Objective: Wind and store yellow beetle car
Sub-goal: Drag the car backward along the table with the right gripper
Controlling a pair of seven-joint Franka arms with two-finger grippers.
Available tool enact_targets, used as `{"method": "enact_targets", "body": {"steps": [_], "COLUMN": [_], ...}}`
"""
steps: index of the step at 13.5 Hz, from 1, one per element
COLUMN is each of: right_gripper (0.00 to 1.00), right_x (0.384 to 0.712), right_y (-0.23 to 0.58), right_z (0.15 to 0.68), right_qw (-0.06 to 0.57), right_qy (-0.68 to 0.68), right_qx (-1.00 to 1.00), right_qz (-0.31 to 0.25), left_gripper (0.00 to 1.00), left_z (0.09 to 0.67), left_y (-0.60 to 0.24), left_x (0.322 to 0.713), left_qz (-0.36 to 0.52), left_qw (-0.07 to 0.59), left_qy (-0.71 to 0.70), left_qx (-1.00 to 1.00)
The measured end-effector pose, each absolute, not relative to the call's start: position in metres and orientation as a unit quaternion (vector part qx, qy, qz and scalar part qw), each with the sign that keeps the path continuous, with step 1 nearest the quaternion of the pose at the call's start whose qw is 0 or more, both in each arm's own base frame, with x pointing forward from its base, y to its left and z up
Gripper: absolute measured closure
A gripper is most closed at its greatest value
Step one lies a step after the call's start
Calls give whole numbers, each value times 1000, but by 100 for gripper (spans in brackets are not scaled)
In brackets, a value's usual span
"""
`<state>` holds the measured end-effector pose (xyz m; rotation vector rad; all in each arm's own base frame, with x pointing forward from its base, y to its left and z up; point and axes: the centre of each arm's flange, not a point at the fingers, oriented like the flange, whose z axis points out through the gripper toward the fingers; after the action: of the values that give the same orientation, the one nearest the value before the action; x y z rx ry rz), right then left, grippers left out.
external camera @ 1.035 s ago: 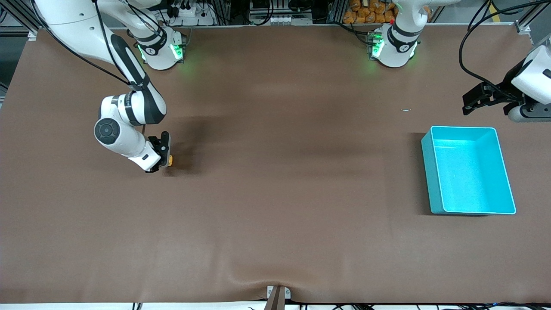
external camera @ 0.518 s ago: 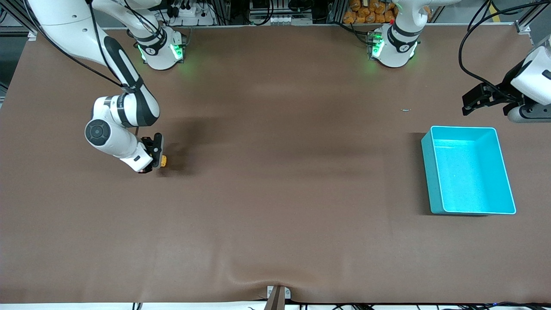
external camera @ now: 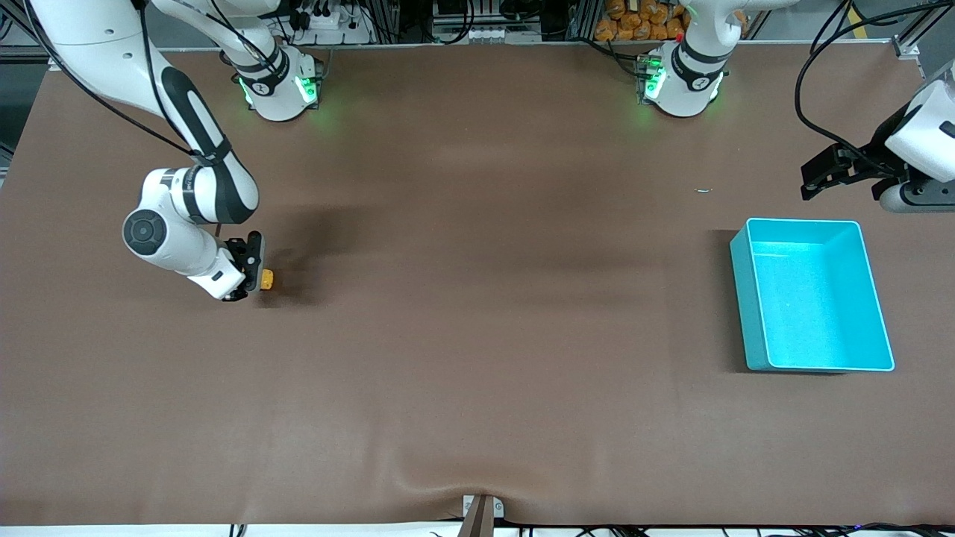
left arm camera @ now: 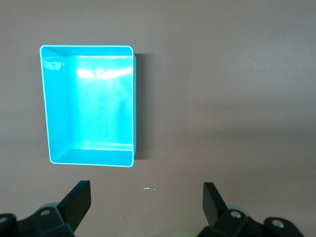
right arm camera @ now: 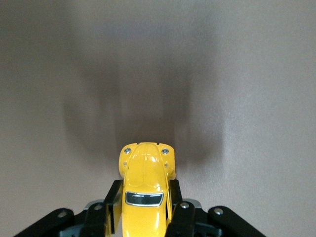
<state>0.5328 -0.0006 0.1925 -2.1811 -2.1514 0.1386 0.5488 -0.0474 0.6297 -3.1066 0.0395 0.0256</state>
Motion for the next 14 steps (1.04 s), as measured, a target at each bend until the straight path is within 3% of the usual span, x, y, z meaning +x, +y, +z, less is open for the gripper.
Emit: {"method": "enact_targets", "body": {"steps": [14], "right_gripper": [58], "right_x": [537], "right_y": [-57], "right_z": [192], "right_qw": [43], "right_qy": [-690], "right_qx": [-721], "right_qz": [47], "left_gripper": [0], "left_z": [630], "left_y": [-47], "left_x": [549], "left_qz": [8], "left_qw": [17], "left_qy": [13], "left_qx": [-1000]}}
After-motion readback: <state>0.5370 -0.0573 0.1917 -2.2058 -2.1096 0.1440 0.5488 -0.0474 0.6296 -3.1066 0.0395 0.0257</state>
